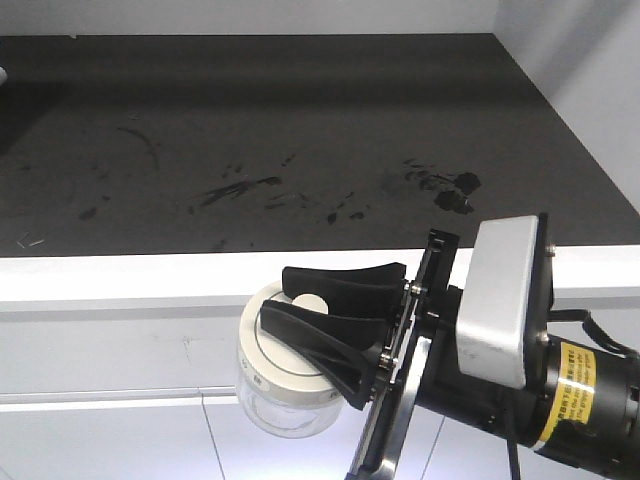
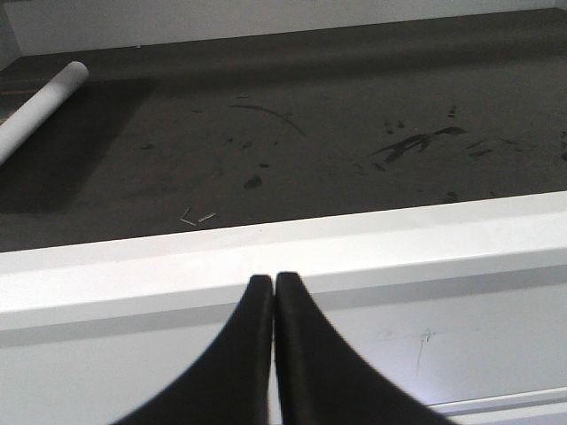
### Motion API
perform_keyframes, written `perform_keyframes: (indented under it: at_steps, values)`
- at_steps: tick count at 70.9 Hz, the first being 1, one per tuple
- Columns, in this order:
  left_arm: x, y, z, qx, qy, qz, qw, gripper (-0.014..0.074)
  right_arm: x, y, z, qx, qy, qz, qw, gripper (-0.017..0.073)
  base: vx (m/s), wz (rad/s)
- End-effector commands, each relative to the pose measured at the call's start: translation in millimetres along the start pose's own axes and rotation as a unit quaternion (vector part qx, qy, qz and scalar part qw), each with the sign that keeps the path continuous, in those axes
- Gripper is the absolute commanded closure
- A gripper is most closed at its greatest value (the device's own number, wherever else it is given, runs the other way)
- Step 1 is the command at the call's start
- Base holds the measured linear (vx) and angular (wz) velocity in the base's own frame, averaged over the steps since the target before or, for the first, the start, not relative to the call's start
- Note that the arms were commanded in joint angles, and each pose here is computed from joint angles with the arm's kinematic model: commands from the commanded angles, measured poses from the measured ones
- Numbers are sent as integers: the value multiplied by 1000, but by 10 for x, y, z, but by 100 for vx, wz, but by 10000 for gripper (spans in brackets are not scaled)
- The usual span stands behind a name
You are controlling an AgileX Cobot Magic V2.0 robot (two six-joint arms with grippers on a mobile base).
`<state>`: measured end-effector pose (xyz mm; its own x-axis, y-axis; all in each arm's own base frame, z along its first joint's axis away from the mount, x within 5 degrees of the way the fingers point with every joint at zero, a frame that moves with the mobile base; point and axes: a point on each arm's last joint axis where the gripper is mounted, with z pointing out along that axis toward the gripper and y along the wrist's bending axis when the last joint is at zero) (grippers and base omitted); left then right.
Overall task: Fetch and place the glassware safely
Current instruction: 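Hold the jar in the right gripper while the base turns away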
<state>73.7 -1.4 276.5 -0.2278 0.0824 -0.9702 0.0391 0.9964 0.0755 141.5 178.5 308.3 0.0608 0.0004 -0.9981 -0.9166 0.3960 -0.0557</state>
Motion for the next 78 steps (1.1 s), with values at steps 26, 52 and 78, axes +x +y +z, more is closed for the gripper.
perform_keyframes:
  at_steps: [26,52,78]
  values:
    - [-139,5,-18,0,-41,-7,999,601,-239,30,-22,-15,-66,-3,998,563,0,0]
    - [-139,5,-18,0,-41,-7,999,601,-239,30,-22,-15,-66,-3,998,563,-4,15]
    - [-139,6,-18,0,-41,-6,999,601,-239,30,-22,-15,-66,-3,998,563,-7,47]
